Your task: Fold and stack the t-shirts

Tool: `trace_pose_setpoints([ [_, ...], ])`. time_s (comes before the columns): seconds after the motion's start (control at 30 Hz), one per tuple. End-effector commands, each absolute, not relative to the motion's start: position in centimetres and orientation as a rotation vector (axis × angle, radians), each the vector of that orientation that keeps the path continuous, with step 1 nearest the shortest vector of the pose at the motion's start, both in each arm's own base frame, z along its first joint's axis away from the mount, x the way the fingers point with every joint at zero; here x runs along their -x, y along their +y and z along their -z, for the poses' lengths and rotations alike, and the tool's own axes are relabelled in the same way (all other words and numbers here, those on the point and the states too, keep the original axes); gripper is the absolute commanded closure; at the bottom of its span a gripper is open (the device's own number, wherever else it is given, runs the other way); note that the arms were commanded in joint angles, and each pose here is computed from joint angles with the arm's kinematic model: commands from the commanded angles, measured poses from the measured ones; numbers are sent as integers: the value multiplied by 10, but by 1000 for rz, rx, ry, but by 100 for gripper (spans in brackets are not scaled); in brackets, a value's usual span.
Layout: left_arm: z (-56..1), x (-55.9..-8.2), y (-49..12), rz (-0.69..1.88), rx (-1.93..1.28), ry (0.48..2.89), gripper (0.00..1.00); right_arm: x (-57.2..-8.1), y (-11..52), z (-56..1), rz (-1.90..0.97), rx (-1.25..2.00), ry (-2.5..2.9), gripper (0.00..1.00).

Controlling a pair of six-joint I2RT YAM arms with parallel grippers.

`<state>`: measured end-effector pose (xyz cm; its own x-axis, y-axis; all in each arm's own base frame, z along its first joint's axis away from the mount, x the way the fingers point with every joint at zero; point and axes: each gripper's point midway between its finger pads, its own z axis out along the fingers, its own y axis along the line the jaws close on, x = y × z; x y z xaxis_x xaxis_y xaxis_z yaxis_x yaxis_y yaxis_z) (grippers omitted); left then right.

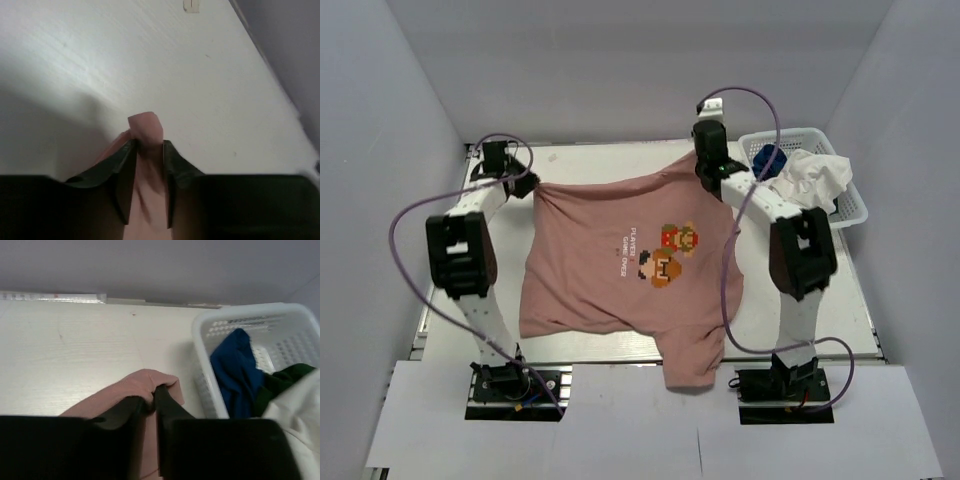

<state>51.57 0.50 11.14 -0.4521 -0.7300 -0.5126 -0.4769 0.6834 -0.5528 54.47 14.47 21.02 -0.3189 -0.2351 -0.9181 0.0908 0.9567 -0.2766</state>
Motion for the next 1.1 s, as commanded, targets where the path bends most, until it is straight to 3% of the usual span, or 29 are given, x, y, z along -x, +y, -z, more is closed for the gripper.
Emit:
trace_pose_setpoints([
  [0.0,-126,-566,13,414,890,2083,1,-591,158,-204,251,112,1880,50],
  [0.07,-120,-583,15,407,901,2106,0,-604,162,-199,229,116,1914,22],
  [0.1,-90,-579,17,360,932,2204,0,-612,168,-190,217,116,1963,18],
  [0.2,-126,-597,21,339,869,2179,0,-603,188,-218,134,188,1971,10],
  [0.3,-163,-586,16,341,795,2139,0,-569,196,-237,22,251,2005,10],
  [0.33,-179,-571,15,340,779,2128,0,-552,202,-269,-75,251,1972,10],
  [0.4,-177,-547,8,333,764,2162,0,-517,206,-234,-117,276,2114,10],
  [0.43,-180,-537,-1,343,736,2175,0,-495,205,-258,-180,217,2107,10],
  [0.47,-201,-523,-8,354,699,2152,0,-469,201,-210,-184,242,2233,10],
  [0.57,-182,-482,-23,350,678,2248,0,-410,197,-193,-277,190,2337,10],
  [0.6,-164,-463,-36,357,647,2309,0,-378,187,-144,-257,198,2464,10],
  [0.67,-171,-440,-48,381,613,2311,0,-354,192,-161,-369,167,2428,10],
  [0.7,-151,-421,-59,390,598,2373,0,-331,182,-140,-361,149,2480,10],
  [0.87,-121,-375,-93,485,535,2452,0,-290,175,-105,-414,111,2556,10],
  [1.07,-82,-364,-95,371,528,2555,0,-290,166,-55,-328,86,2641,10],
])
